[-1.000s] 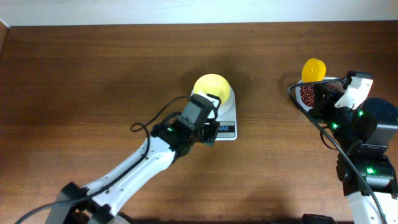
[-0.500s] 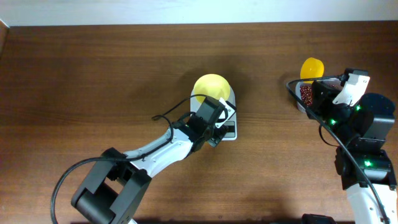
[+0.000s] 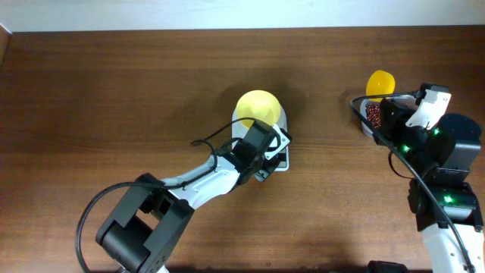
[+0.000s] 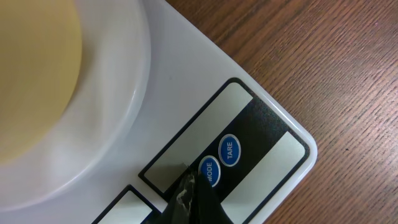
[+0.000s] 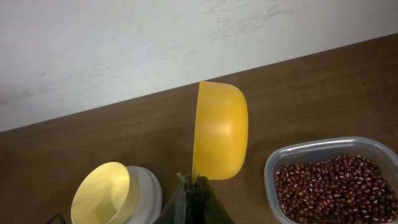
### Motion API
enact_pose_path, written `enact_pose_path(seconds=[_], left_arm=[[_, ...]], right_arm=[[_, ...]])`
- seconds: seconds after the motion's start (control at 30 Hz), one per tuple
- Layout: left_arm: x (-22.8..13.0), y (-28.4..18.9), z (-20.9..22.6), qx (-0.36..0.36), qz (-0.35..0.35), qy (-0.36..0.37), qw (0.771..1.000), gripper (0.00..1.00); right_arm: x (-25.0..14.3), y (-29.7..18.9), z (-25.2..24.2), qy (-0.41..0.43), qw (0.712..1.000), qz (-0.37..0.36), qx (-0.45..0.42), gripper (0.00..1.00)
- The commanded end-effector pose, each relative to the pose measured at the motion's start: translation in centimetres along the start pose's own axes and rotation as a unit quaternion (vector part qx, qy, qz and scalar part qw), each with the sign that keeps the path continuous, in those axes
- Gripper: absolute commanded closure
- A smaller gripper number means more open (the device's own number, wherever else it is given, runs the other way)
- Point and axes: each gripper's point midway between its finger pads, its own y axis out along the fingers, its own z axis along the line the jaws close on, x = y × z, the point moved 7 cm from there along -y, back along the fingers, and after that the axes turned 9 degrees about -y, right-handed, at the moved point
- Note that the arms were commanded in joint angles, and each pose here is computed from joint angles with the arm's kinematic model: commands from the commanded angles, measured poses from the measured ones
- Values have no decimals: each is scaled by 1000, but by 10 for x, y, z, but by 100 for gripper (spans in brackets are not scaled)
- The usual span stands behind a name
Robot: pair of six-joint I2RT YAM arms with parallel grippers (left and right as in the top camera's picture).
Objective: Scoop item into bowl and weigh 50g on scale
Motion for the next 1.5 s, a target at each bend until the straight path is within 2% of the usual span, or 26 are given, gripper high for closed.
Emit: enact_pose_path(seconds=[0.0, 0.1, 0.23, 0.37, 0.47, 0.5, 0.6, 0.63, 0.67, 0.73, 0.83, 1.07, 1.13, 1.2, 1.33, 1.43, 1.47], left_arm=[[0, 2, 0, 7, 6, 10, 1000, 100], [30, -45, -1, 5, -44, 9, 999, 100], [38, -121, 1, 16, -87, 3, 996, 100], [53, -179, 37, 167, -176, -43, 969, 99], [58, -190, 74, 215, -208, -101, 949, 94], [59, -195, 97, 235, -224, -135, 936, 92], [55, -201, 140, 278, -238, -179, 913, 74], [53, -200, 150, 288, -238, -188, 908, 55], [51, -199, 159, 296, -237, -195, 905, 29], [48, -192, 170, 305, -228, -203, 902, 12], [44, -179, 175, 307, -210, -206, 905, 1], [33, -173, 172, 301, -173, -205, 915, 1], [34, -171, 170, 291, -175, -204, 918, 1], [35, -169, 164, 258, -177, -198, 929, 1], [29, -175, 140, 168, -161, -186, 955, 1], [13, -181, 130, 146, -105, -191, 965, 1], [10, -188, 125, 134, -73, -179, 972, 1]], right_arm=[[11, -4, -1, 1, 1000, -17, -6, 96], [11, -4, -1, 9, 1000, -17, -6, 96], [16, -2, -1, 10, 999, -30, -4, 96], [30, 10, -9, 55, 995, -73, -25, 96], [25, 31, -16, 86, 994, -64, -29, 96], [21, 42, -20, 99, 993, -57, -29, 96], [23, 54, -22, 122, 990, -67, -24, 96], [23, 54, -23, 126, 989, -71, -24, 96], [24, 54, -23, 135, 988, -72, -24, 96], [24, 54, -23, 149, 986, -72, -23, 96], [24, 54, -23, 167, 983, -75, -22, 96], [14, 80, -29, 198, 978, -64, -13, 96], [9, 80, -20, 154, 987, -39, 26, 96], [-1, 76, -20, 113, 994, -5, 15, 96], [12, 42, -30, 0, 995, 39, -88, 96], [28, 29, -28, -79, 990, 64, -101, 96], [30, 26, -32, -80, 987, 69, -124, 96]])
